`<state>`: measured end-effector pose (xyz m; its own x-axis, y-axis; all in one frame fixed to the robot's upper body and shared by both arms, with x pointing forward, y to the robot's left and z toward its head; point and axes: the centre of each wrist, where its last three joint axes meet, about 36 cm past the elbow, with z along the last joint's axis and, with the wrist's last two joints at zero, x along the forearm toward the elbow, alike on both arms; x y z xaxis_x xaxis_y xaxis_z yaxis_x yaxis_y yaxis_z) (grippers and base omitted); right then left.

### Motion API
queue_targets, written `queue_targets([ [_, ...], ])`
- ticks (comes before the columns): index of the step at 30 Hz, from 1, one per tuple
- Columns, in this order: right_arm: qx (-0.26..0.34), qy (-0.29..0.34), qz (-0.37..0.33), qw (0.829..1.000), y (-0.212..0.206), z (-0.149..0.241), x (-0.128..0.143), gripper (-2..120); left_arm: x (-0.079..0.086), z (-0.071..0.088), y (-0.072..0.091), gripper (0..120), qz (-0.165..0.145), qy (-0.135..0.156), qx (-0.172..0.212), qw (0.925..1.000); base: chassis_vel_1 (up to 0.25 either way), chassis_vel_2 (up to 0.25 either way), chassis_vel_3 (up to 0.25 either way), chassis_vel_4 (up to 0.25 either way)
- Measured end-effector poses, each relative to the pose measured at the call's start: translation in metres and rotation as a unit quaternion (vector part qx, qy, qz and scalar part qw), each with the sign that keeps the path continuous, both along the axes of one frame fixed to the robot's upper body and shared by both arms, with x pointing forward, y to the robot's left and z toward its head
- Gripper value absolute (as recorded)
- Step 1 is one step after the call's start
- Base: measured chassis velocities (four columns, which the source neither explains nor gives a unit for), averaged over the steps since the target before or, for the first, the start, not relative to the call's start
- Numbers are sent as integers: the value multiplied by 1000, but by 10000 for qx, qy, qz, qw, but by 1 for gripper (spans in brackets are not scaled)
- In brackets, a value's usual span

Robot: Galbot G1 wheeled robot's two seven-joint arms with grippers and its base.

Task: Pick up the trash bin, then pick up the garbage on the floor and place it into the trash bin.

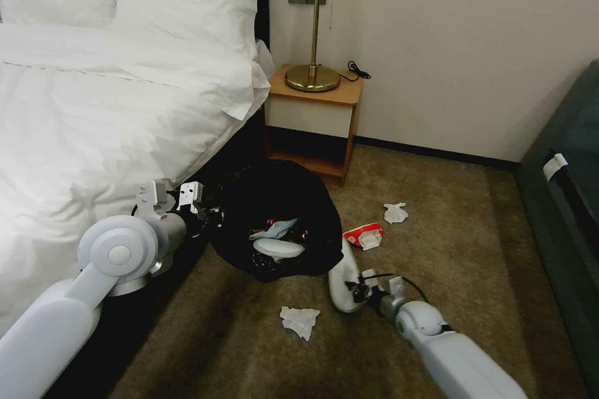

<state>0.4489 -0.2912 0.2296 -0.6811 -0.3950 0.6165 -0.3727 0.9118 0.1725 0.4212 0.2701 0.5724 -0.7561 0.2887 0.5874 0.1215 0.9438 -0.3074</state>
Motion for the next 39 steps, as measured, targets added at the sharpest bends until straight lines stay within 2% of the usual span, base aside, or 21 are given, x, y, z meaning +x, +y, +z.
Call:
queue_targets([
  [6,-57,-343,-309,9989,-27,28,11,0,1,-7,1,0,58,108,25,9999,0,0,0,0],
  [11,-142,-748,-557,9955,-58,73,22,0,0,-14,1,0,74,273,79,9996,0,0,0,0],
  [15,-145,-1048,-612,9925,-71,104,28,0,-1,-13,3,0,74,330,130,9993,0,0,0,0],
  [32,82,-1473,-651,9869,-91,152,45,0,0,-13,5,0,145,399,163,9990,0,0,0,0],
  [35,224,-1828,-704,9804,-94,185,52,0,0,-16,5,0,158,435,154,9988,0,0,0,0],
  [36,224,-1828,-704,9804,-94,185,52,0,0,-16,5,0,158,435,154,9988,0,0,0,0],
  [38,347,-2093,-677,9749,-91,213,53,0,-2,-18,4,0,166,464,162,9987,0,0,0,0],
  [39,347,-2093,-677,9749,-91,213,53,0,-2,-18,4,0,166,464,162,9987,0,0,0,0],
])
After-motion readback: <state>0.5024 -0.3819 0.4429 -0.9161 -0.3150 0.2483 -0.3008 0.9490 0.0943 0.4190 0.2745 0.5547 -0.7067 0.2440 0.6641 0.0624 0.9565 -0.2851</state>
